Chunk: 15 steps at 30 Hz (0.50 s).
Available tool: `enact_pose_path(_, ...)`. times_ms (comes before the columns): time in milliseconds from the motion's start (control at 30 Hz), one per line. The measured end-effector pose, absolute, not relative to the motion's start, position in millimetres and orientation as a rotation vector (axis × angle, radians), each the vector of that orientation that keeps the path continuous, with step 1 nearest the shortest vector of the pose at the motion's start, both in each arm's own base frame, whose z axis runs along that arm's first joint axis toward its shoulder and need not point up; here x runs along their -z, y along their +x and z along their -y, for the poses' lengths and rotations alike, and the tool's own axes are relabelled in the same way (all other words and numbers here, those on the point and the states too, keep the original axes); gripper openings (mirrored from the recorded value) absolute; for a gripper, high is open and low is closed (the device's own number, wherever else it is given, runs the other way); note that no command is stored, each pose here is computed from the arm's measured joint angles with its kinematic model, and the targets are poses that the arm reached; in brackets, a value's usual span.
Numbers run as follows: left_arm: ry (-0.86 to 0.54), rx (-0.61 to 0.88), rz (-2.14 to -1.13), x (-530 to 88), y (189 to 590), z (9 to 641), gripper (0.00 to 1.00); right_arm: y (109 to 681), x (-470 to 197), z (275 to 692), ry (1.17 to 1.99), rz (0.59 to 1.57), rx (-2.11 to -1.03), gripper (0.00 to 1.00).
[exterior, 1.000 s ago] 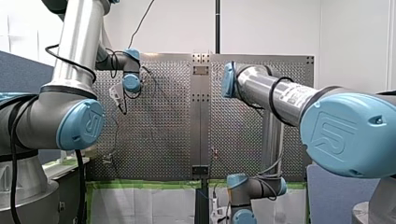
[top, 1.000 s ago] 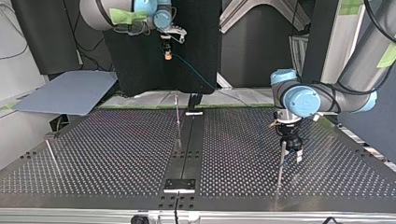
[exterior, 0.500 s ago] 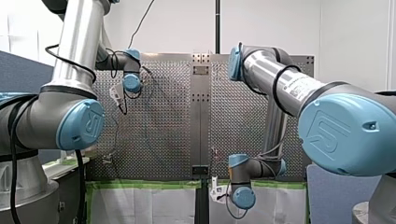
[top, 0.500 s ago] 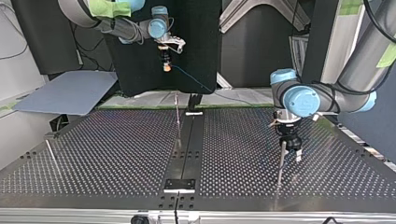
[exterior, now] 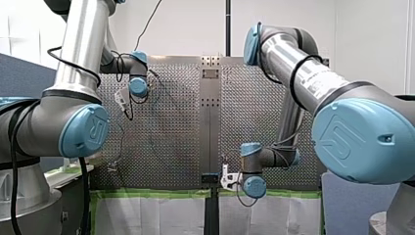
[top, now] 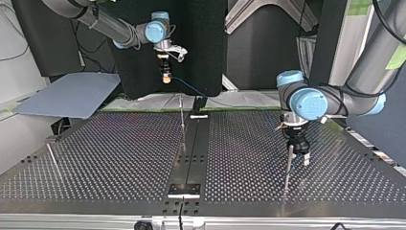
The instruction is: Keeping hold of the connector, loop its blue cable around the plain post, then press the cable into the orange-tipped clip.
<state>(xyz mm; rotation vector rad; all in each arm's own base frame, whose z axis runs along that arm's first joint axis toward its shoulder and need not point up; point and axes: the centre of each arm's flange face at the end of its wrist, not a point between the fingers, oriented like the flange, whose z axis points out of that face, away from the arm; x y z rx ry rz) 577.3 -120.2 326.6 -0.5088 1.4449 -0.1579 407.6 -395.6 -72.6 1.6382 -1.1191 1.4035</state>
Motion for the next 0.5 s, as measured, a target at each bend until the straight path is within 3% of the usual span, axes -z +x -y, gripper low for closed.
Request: enact_pose_path(500,-0.517,0.156,-1.452,-326,576,120,1.00,398,-5,417,1.476,1.071,-1.494,0.00)
